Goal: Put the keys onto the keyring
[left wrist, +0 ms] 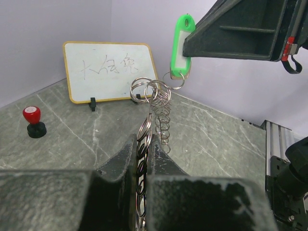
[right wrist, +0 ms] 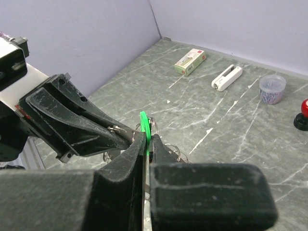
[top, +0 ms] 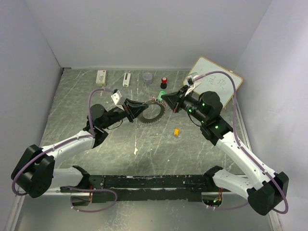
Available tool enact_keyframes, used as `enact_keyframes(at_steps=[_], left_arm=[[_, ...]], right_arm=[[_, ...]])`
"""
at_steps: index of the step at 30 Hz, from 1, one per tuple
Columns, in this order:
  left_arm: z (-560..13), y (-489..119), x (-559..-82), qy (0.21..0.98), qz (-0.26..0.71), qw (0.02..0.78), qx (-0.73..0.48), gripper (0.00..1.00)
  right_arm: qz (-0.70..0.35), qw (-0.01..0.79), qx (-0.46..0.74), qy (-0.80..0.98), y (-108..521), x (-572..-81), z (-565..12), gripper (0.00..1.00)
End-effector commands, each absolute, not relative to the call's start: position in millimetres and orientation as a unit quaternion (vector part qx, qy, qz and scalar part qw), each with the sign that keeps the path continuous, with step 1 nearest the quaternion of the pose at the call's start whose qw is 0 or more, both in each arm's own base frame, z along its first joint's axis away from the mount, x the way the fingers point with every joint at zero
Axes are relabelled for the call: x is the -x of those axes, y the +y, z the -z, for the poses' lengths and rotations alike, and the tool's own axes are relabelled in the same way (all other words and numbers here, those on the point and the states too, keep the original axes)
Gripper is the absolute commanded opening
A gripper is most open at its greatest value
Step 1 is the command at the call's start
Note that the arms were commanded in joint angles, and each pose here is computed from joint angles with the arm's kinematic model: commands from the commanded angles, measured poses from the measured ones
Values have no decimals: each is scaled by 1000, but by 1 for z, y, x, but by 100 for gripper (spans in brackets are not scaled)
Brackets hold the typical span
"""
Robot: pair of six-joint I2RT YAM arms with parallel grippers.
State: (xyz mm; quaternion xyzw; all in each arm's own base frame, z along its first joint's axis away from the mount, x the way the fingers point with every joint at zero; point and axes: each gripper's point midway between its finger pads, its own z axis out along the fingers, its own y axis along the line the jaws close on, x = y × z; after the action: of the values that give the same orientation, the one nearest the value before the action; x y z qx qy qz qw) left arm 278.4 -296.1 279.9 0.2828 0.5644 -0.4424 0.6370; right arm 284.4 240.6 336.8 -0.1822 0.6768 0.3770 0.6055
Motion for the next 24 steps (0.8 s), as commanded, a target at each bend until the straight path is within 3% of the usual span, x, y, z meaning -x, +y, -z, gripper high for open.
enact_keyframes(at_steps=[1,16,17,19,21,24], left_arm=[[-282,-288,-284,560,444,654,-250,7],[-271,-298,-286,569,439,650,-244,9],[-271,-298,-287,570,439,651,-244,13],[-271,-298,-286,569,439,651,-246,33],[-273,-297,-284,566,439,653,-246,45],[-277,-292,-281,560,433,662,-246,56]], right_arm=[[-382,653,183,628,237,-289,-379,0],[-413,650,231,595,259,-289,-388,0],[-414,648,234,594,260,-289,-387,0],[-416,648,238,593,261,-290,-388,0],[-417,647,242,591,263,-289,-388,0],[-419,645,250,589,265,-288,-386,0]])
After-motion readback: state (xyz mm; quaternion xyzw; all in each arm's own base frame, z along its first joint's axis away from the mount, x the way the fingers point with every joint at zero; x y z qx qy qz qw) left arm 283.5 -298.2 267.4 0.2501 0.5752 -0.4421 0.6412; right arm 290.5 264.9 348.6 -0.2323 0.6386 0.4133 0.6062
